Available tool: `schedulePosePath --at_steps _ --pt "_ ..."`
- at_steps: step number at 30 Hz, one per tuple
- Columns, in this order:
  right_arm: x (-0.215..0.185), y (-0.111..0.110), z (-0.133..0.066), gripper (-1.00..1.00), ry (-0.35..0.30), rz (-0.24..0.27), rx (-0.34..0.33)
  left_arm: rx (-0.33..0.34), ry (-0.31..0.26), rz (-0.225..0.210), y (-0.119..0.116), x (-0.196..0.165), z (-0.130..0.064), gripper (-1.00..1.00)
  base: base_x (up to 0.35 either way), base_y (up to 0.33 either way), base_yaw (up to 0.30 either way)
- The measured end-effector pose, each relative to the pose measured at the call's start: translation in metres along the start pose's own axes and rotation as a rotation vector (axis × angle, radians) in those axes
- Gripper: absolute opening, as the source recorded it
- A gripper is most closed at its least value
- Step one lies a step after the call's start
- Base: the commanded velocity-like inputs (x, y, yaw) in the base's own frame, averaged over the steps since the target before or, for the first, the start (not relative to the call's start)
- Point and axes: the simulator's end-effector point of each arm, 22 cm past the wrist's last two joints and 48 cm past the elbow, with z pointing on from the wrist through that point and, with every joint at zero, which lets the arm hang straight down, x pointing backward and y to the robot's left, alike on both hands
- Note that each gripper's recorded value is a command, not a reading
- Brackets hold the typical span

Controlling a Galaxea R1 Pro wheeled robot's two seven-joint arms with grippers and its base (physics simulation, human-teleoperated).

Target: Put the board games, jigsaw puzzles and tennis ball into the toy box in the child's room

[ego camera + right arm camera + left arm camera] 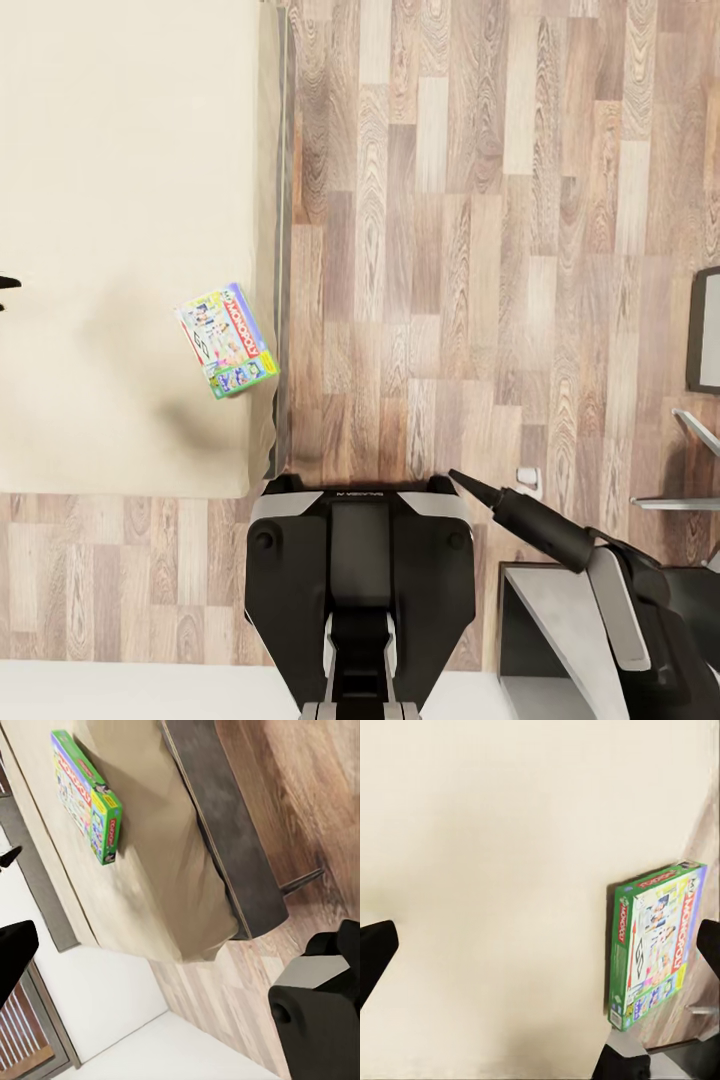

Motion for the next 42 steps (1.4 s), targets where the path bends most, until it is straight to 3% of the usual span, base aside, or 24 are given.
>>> schedulePosePath --at_steps 4,7,16,30,42 --pt "0.005 0.0 -0.005 1.0 -0.001 0.006 0.006 0.077 0.034 -0.077 0.01 0.028 -0.024 1.0 0.0 0.0 0.0" --pt "0.004 0.001 -0.007 1.0 -0.007 -0.001 0.006 0.113 0.052 -0.105 0.014 0.043 -0.032 1.0 0.0 0.0 0.0" --pt "-0.002 0.007 -0.009 1.0 -0.033 -0.037 -0.001 0.094 0.114 -0.112 0.042 0.091 -0.035 1.0 0.0 0.0 0.0" --pt "-0.009 0.017 -0.011 1.0 -0.045 -0.056 -0.012 0.113 0.137 -0.124 0.036 0.106 -0.029 1.0 0.0 0.0 0.0" --pt "-0.014 0.026 -0.012 1.0 -0.054 -0.072 -0.022 0.104 0.149 -0.134 0.036 0.112 -0.034 1.0 0.0 0.0 0.0"
